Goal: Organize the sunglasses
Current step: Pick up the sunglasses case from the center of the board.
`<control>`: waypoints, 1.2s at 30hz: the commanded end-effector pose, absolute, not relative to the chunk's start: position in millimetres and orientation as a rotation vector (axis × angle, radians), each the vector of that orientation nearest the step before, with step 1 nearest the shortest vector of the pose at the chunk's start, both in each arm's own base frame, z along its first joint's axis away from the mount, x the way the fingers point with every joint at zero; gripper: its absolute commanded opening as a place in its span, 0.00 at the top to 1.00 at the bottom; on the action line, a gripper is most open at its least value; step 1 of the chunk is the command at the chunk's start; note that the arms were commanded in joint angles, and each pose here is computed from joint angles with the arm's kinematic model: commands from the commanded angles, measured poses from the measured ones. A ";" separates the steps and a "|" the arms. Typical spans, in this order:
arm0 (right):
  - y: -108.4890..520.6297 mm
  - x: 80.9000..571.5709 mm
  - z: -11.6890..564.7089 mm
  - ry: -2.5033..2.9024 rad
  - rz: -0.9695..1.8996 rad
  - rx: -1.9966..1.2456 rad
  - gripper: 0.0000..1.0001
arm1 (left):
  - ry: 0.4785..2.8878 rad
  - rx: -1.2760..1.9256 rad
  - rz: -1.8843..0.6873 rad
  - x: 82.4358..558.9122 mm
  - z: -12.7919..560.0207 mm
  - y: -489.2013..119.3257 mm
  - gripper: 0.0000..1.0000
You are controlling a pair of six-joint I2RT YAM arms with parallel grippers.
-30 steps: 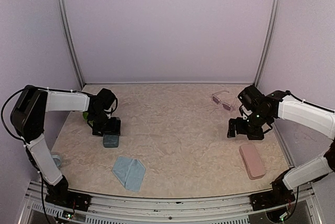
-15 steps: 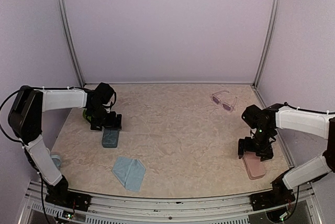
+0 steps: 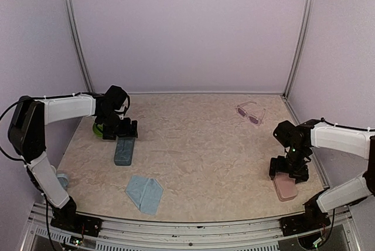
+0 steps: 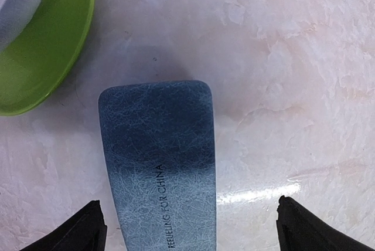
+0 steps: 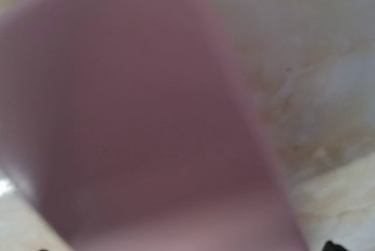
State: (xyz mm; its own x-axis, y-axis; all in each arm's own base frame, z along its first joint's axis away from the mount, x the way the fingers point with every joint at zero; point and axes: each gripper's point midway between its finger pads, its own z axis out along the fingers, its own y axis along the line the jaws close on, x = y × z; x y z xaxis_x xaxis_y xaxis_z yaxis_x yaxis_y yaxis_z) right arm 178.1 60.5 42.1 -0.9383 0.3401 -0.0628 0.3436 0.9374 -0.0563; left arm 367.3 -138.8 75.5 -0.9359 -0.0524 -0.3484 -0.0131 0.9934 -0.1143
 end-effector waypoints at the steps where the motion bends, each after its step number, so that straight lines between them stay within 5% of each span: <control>1: 49.1 184.2 36.8 3.041 -0.141 0.561 0.00 | 2.730 -0.053 -0.207 371.0 100.2 -143.9 0.01; 7: 57.9 192.9 32.3 3.065 -0.050 0.502 0.04 | 2.723 -0.059 -0.201 365.7 103.7 -141.9 0.01; 17: 72.7 210.5 45.6 3.062 0.048 0.368 0.37 | 2.702 -0.073 -0.218 362.6 114.6 -142.0 0.01; 28: 135.6 256.1 84.5 2.944 0.509 0.259 0.40 | 2.522 -0.201 -0.273 378.8 163.1 -125.5 0.01; 36: 189.5 299.3 146.9 2.699 0.909 0.191 0.40 | 2.388 -0.110 -0.716 378.2 200.6 -156.5 0.02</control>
State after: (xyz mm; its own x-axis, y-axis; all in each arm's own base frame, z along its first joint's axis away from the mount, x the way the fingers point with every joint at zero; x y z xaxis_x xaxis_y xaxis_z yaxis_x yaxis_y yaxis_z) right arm 271.4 155.2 101.6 -0.9681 0.2051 -0.1437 0.1225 0.8884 0.4423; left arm 380.2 -123.0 177.1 -0.8009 -0.2578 -0.5404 -0.0474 0.9270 -0.3720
